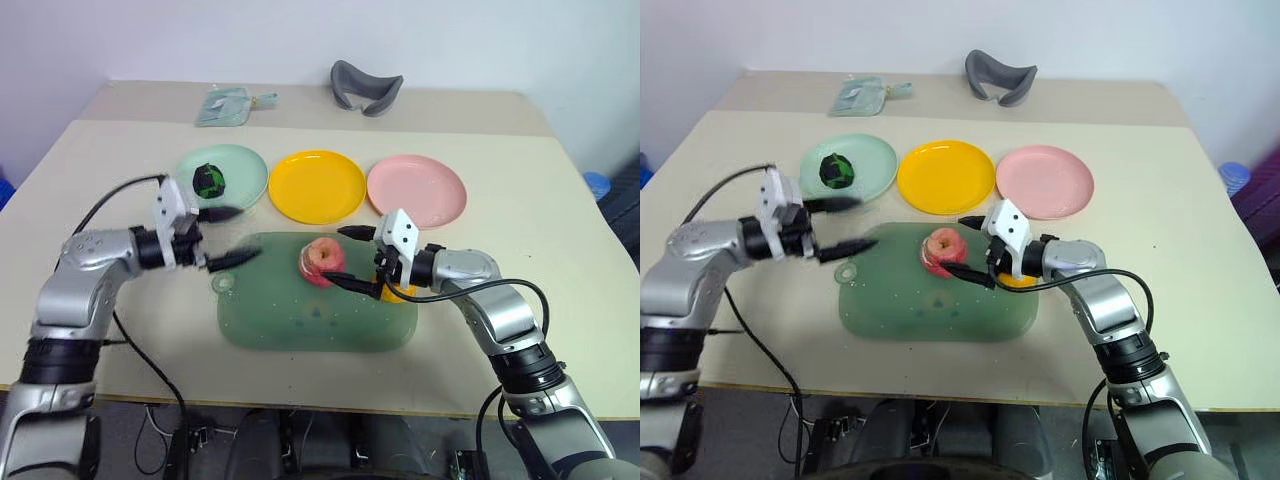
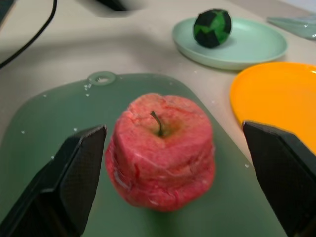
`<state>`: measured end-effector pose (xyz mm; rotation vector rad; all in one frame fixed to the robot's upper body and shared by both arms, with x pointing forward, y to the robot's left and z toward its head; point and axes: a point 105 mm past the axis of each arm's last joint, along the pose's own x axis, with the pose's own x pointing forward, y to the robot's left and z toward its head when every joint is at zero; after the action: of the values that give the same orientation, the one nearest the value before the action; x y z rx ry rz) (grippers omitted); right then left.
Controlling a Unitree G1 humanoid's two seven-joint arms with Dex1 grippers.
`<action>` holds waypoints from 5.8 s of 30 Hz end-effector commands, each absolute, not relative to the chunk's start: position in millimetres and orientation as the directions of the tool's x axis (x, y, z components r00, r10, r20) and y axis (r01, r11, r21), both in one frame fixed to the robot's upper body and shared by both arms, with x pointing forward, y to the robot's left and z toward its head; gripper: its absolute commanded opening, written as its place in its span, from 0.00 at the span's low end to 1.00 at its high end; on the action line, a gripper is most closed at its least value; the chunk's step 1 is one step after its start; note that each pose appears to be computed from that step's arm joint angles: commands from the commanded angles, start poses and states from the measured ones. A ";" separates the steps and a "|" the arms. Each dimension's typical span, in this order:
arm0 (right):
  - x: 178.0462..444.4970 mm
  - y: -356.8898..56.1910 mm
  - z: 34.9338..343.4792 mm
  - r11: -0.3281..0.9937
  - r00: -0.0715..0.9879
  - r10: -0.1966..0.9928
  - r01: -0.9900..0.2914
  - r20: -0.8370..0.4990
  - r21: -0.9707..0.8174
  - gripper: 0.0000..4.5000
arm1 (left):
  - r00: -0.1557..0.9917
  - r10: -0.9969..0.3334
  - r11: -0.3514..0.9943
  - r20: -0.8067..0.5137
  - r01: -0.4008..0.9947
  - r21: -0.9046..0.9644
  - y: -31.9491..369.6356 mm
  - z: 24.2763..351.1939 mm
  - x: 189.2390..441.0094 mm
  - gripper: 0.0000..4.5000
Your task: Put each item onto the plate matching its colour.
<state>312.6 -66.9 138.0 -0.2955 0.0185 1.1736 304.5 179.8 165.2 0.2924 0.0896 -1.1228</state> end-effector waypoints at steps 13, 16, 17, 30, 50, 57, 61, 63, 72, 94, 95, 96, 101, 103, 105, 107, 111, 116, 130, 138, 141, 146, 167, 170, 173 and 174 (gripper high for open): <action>321.6 -48.7 140.1 0.314 0.360 0.917 -0.917 -0.173 -0.246 1.00 | 0.254 -0.938 0.205 -0.237 0.956 0.211 178.9 189.3 250.7 0.98; 322.6 -48.3 139.6 0.308 0.353 0.919 -0.920 -0.175 -0.241 1.00 | 0.259 -0.938 0.213 -0.229 0.955 0.209 177.8 188.9 250.0 0.98; 323.4 -48.5 139.9 0.309 0.354 0.919 -0.920 -0.175 -0.240 0.94 | 0.262 -0.938 0.216 -0.226 0.954 0.206 178.0 188.7 249.6 1.00; 349.9 -73.6 197.1 0.442 0.463 0.887 -0.850 -0.005 -0.287 0.53 | 0.362 -0.915 0.319 -0.176 0.919 0.233 174.8 185.1 259.7 1.00; 461.6 -193.3 205.9 0.883 0.899 0.435 -0.412 0.059 -0.224 0.76 | 0.433 -0.897 0.401 -0.089 0.882 0.247 131.6 160.2 282.9 1.00; 456.9 -202.9 224.0 0.874 0.886 0.449 -0.408 0.117 -0.263 0.99 | 0.425 -0.901 0.394 -0.091 0.887 0.242 128.2 159.6 281.9 1.00; 429.9 -203.1 236.1 0.775 0.765 0.626 -0.587 0.154 -0.234 0.99 | 0.423 -0.902 0.392 -0.089 0.887 0.246 125.5 159.0 283.1 1.00; 404.8 -199.0 230.4 0.685 0.682 0.723 -0.685 0.111 -0.249 0.99 | 0.411 -0.907 0.381 -0.086 0.892 0.242 123.1 158.6 281.9 1.00; 309.9 -188.0 188.0 0.564 0.576 0.813 -0.815 -0.080 -0.133 0.99 | 0.271 -0.959 0.249 -0.078 0.944 0.215 124.7 168.0 263.4 1.00; 270.1 -163.1 115.9 0.509 0.509 0.835 -0.859 -0.210 -0.058 0.99 | 0.116 -0.977 0.074 -0.181 0.973 0.221 130.4 172.4 241.8 1.00; 270.4 -162.7 113.0 0.510 0.510 0.834 -0.858 -0.213 -0.057 0.99 | 0.116 -0.976 0.074 -0.183 0.973 0.220 130.6 172.2 241.7 1.00; 271.5 -162.0 110.2 0.511 0.511 0.832 -0.858 -0.216 -0.059 0.99 | 0.117 -0.976 0.075 -0.185 0.972 0.221 130.9 171.8 242.1 1.00; 279.4 -158.9 108.4 0.522 0.523 0.830 -0.851 -0.196 -0.057 0.88 | 0.128 -0.975 0.085 -0.180 0.970 0.226 130.4 171.8 243.7 1.00; 282.0 -157.9 110.2 0.523 0.525 0.831 -0.850 -0.182 -0.063 0.70 | 0.137 -0.975 0.095 -0.177 0.969 0.228 130.1 171.1 244.5 1.00; 285.9 -157.5 112.6 0.536 0.541 0.825 -0.841 -0.163 -0.075 0.63 | 0.162 -0.974 0.124 -0.158 0.967 0.225 130.4 171.8 246.3 1.00; 289.5 -154.3 118.9 0.546 0.551 0.825 -0.835 -0.127 -0.075 0.63 | 0.212 -0.971 0.188 -0.106 0.961 0.202 130.5 176.2 250.6 1.00; 303.4 -141.4 138.4 0.561 0.569 0.821 -0.820 -0.042 -0.115 0.63 | 0.359 -0.932 0.343 -0.056 0.920 0.191 134.9 175.9 265.6 1.00; 352.3 -117.8 159.6 0.641 0.641 0.765 -0.747 0.067 -0.177 0.63 | 0.663 -0.747 0.660 0.049 0.730 0.178 143.8 177.3 309.9 1.00; 437.8 -62.8 162.0 0.728 0.723 0.684 -0.666 0.098 -0.162 0.63 | 0.834 -0.536 0.844 0.133 0.525 0.112 154.2 175.5 312.5 1.00; 444.5 -51.7 154.5 0.724 0.725 0.687 -0.677 0.054 -0.129 0.99 | 0.799 -0.585 0.811 0.137 0.573 0.118 144.9 174.3 296.2 1.00; 444.1 -50.9 159.7 0.723 0.721 0.689 -0.674 0.079 -0.153 0.99 | 0.791 -0.601 0.799 0.114 0.589 0.124 143.2 171.8 292.6 1.00; 431.8 -66.2 179.7 0.685 0.659 0.728 -0.692 0.188 -0.227 0.99 | 0.807 -0.582 0.804 0.099 0.554 0.216 150.1 162.3 296.2 1.00; 271.9 -239.3 142.0 0.768 0.798 0.599 -0.596 -0.067 -0.233 0.99 | 0.693 -0.721 0.688 -0.004 0.717 0.110 183.5 156.0 273.2 1.00; 266.1 -252.2 133.4 0.778 0.811 0.575 -0.582 -0.104 -0.237 0.99 | 0.664 -0.747 0.660 -0.025 0.746 0.084 181.8 152.2 267.4 1.00; 265.6 -262.0 129.6 0.794 0.828 0.551 -0.560 -0.110 -0.237 0.99 | 0.648 -0.761 0.645 -0.033 0.761 0.067 178.8 150.8 265.5 1.00; 265.1 -263.8 128.3 0.795 0.829 0.549 -0.558 -0.112 -0.238 0.99 | 0.644 -0.765 0.641 -0.036 0.765 0.063 178.5 150.2 265.1 1.00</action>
<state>266.0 -257.6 118.6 -0.2345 0.0712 0.6071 269.1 182.5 140.8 0.0599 0.0346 -0.8433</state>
